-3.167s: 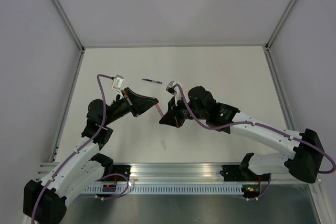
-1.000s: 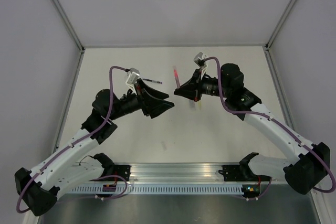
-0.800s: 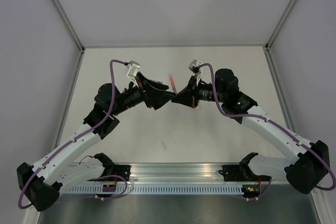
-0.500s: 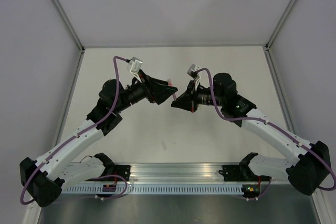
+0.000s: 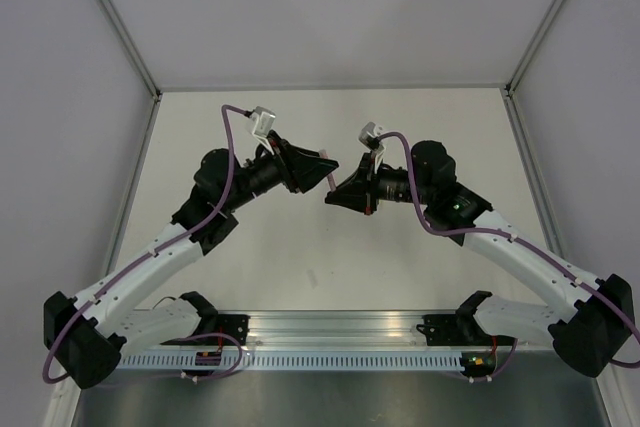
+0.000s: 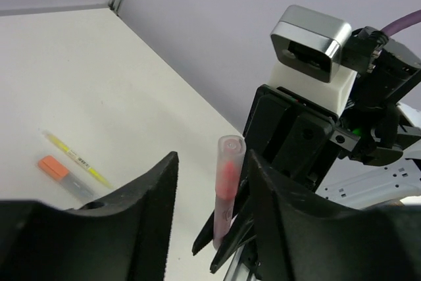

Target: Insert the pens into the pen caps

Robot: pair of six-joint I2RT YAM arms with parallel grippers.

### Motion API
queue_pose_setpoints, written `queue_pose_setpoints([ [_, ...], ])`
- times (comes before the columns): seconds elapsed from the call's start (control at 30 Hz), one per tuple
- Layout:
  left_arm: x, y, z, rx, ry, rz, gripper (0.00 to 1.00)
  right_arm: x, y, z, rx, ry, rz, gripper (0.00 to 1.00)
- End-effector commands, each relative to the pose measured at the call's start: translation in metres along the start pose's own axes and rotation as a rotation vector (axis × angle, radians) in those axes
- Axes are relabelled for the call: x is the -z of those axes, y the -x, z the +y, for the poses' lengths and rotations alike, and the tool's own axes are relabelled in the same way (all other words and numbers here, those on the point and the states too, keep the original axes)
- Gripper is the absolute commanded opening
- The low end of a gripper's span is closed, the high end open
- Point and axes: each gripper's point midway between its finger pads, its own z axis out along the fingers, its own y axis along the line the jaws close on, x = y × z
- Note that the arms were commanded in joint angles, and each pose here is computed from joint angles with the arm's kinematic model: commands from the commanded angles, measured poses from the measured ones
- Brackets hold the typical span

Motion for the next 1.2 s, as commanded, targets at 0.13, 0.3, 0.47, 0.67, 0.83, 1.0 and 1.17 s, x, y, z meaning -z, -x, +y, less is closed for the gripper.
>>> queue_pose_setpoints([
  [0.13, -0.008, -0.011, -0.013, 0.031, -0.115, 0.034, 0.02, -0.001, 0.010, 0.003, 0.026, 0.006, -0.037, 0.00],
  [0.3, -0.005, -0.046, -0.008, 0.117, -0.159, 0.113, 0.02, -0.003, 0.035, -0.022, 0.013, -0.117, -0.096, 0.00],
  [0.47, -0.009, -0.095, 0.021, 0.245, -0.106, 0.214, 0.02, -0.005, 0.079, -0.042, 0.001, -0.170, -0.173, 0.00],
  [0.67, -0.013, -0.115, 0.030, 0.266, -0.102, 0.263, 0.02, -0.022, 0.065, -0.051, -0.011, -0.123, -0.098, 0.00],
  [0.83, -0.021, -0.087, 0.021, 0.257, -0.123, 0.212, 0.02, -0.023, 0.025, -0.046, -0.058, -0.056, -0.039, 0.02],
  [1.0, -0.031, -0.075, 0.027, 0.293, -0.104, 0.218, 0.02, -0.013, -0.001, -0.054, -0.081, -0.117, 0.002, 0.27],
  [1.17, -0.038, -0.074, 0.054, 0.274, 0.006, 0.224, 0.02, 0.003, -0.029, -0.064, -0.130, -0.221, 0.047, 0.45],
])
